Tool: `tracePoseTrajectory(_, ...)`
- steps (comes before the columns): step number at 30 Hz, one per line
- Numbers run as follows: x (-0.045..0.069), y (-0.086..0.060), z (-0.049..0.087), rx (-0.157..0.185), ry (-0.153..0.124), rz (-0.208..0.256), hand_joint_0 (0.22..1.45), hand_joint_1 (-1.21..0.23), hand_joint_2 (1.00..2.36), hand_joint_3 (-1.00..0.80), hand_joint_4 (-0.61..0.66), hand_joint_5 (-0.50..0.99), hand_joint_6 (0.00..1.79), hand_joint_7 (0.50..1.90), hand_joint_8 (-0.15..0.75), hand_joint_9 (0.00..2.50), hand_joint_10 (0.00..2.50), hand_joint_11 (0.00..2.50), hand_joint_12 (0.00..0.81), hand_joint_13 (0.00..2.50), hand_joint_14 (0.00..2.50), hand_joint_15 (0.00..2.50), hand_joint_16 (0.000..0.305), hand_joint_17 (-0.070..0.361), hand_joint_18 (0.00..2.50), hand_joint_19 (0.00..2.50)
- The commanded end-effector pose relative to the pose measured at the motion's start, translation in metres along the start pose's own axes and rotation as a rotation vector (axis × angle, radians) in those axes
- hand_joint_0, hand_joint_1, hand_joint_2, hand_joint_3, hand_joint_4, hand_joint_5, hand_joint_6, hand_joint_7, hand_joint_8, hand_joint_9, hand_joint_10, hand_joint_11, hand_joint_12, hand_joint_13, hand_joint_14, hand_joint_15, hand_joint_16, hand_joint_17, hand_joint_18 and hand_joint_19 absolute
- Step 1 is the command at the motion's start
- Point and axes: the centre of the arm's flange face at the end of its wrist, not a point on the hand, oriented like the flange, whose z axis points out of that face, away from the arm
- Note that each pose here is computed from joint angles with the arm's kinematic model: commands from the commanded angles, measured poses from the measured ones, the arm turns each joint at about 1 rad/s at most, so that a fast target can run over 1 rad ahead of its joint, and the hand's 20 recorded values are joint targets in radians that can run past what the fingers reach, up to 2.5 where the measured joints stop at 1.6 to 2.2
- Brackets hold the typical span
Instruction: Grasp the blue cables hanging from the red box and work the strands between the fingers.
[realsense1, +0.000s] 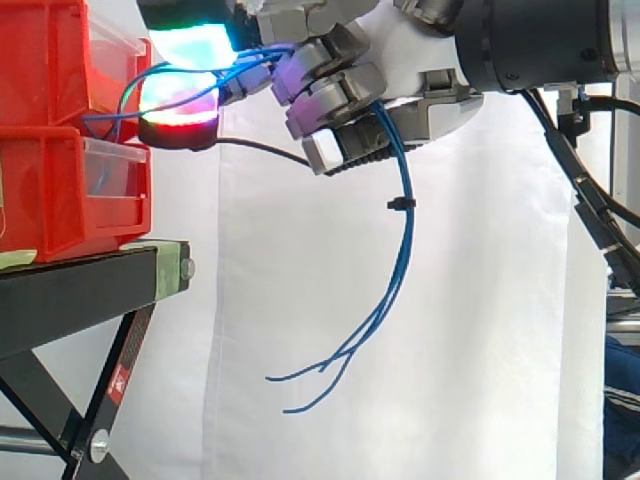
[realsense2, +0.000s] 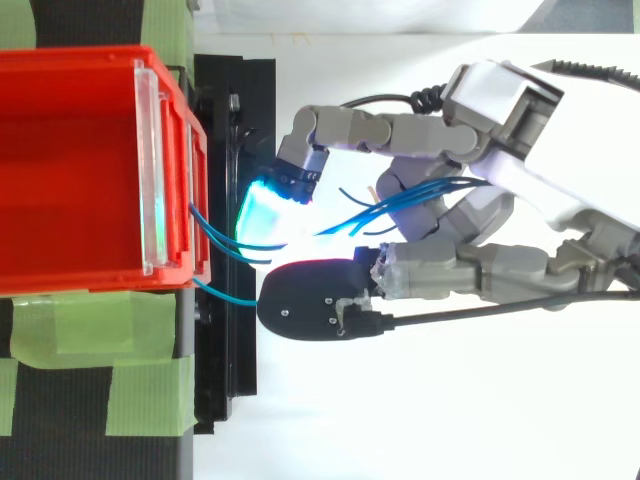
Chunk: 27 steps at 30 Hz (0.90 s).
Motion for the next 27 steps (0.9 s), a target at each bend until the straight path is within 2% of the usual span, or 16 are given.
tracePoseTrajectory(1, 0.0005, -0.0004, -0.0006, 0.001, -0.001, 0.000, 0.84, -0.58, 1.02, -0.53, 0.29, 0.40, 0.01, 1.42, 0.548, 1.37, 2.50, 2.50, 0.622, 1.80, 2.50, 1.61, 0.222, 0.167, 2.42, 0.66)
tracePoseTrajectory(3, 0.0020, 0.0002, -0.0014, 0.000, 0.000, 0.001, 0.87, -0.59, 1.02, -0.46, 0.29, 0.41, 0.01, 1.41, 0.548, 1.37, 2.50, 2.50, 0.622, 1.80, 2.50, 1.61, 0.222, 0.167, 2.42, 0.66)
tracePoseTrajectory(7, 0.0028, 0.0003, -0.0020, 0.001, 0.002, 0.000, 1.00, -0.63, 1.02, -0.02, 0.31, 0.43, 0.01, 1.39, 0.548, 1.37, 2.50, 2.50, 0.622, 1.80, 2.50, 1.61, 0.222, 0.167, 2.42, 0.66)
tracePoseTrajectory(10, 0.0020, 0.0002, -0.0014, 0.000, 0.000, 0.001, 1.06, -0.65, 1.02, 0.13, 0.29, 0.44, 0.01, 1.38, 0.548, 1.37, 2.50, 2.50, 0.622, 1.80, 2.50, 1.61, 0.222, 0.167, 2.42, 0.66)
tracePoseTrajectory(17, 0.0024, 0.0010, -0.0016, 0.001, -0.003, 0.002, 1.13, -0.69, 1.02, 0.03, 0.26, 0.43, 0.01, 1.39, 0.548, 1.37, 2.50, 2.50, 0.622, 1.80, 2.50, 1.61, 0.222, 0.167, 2.42, 0.66)
tracePoseTrajectory(21, 0.0011, 0.0005, -0.0012, 0.003, -0.010, 0.003, 1.18, -0.72, 1.02, 0.14, 0.23, 0.44, 0.01, 1.39, 0.548, 1.37, 2.50, 2.50, 0.622, 1.80, 2.50, 1.61, 0.222, 0.167, 2.42, 0.66)
tracePoseTrajectory(24, 0.0017, 0.0000, -0.0019, 0.004, -0.010, 0.011, 1.04, -0.77, 1.01, 0.26, 0.24, 0.42, 0.01, 1.35, 0.548, 1.37, 2.50, 2.50, 0.622, 1.80, 2.50, 1.61, 0.222, 0.167, 2.42, 0.66)
tracePoseTrajectory(27, 0.0008, -0.0004, -0.0016, 0.006, -0.011, 0.018, 0.93, -0.80, 1.01, 0.17, 0.28, 0.39, 0.01, 1.26, 0.548, 1.37, 2.50, 2.50, 0.622, 1.80, 2.50, 1.61, 0.222, 0.167, 2.42, 0.66)
